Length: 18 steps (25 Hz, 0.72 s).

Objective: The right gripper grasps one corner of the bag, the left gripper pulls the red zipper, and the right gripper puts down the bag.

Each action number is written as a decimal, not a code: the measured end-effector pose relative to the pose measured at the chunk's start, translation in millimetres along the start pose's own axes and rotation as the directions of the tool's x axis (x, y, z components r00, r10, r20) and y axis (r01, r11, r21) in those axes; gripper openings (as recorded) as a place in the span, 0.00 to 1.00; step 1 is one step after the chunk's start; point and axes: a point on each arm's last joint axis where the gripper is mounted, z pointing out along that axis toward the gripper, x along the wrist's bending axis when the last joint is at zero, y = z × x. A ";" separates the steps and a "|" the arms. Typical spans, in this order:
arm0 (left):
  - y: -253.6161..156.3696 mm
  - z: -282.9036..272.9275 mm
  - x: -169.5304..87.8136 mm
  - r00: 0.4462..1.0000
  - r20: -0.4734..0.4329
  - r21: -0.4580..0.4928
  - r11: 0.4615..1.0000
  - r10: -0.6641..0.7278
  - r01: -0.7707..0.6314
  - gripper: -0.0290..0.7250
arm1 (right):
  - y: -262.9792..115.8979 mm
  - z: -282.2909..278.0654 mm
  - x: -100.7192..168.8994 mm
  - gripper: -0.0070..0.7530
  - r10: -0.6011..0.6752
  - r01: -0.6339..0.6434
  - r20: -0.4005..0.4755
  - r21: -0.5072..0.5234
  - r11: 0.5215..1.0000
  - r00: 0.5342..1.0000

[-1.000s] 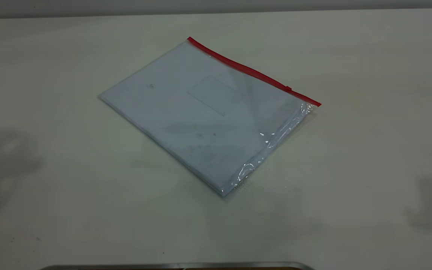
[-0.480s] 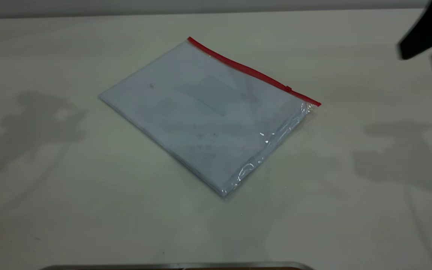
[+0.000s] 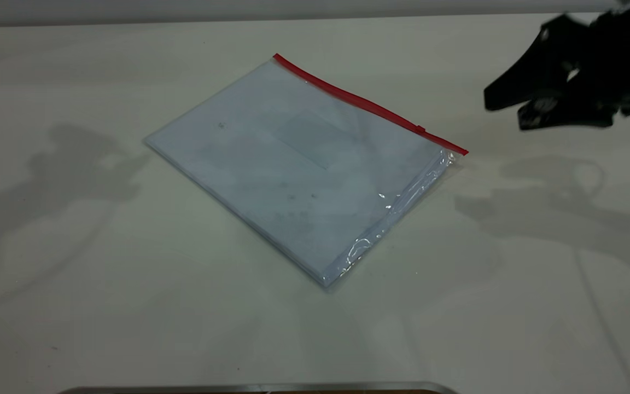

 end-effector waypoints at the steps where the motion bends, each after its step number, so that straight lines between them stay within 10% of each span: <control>1: -0.2 1.4 0.4 1.000 0.003 -0.001 1.000 0.003 -0.003 0.81 | -3.2 6.0 -5.2 0.79 0.020 -0.020 0.002 0.001 1.000 1.000; 18: -0.3 5.6 1.6 1.000 0.013 -0.008 1.000 0.022 -0.021 0.81 | -8.2 67.1 -50.1 0.79 0.049 -0.049 -0.039 0.008 0.999 0.998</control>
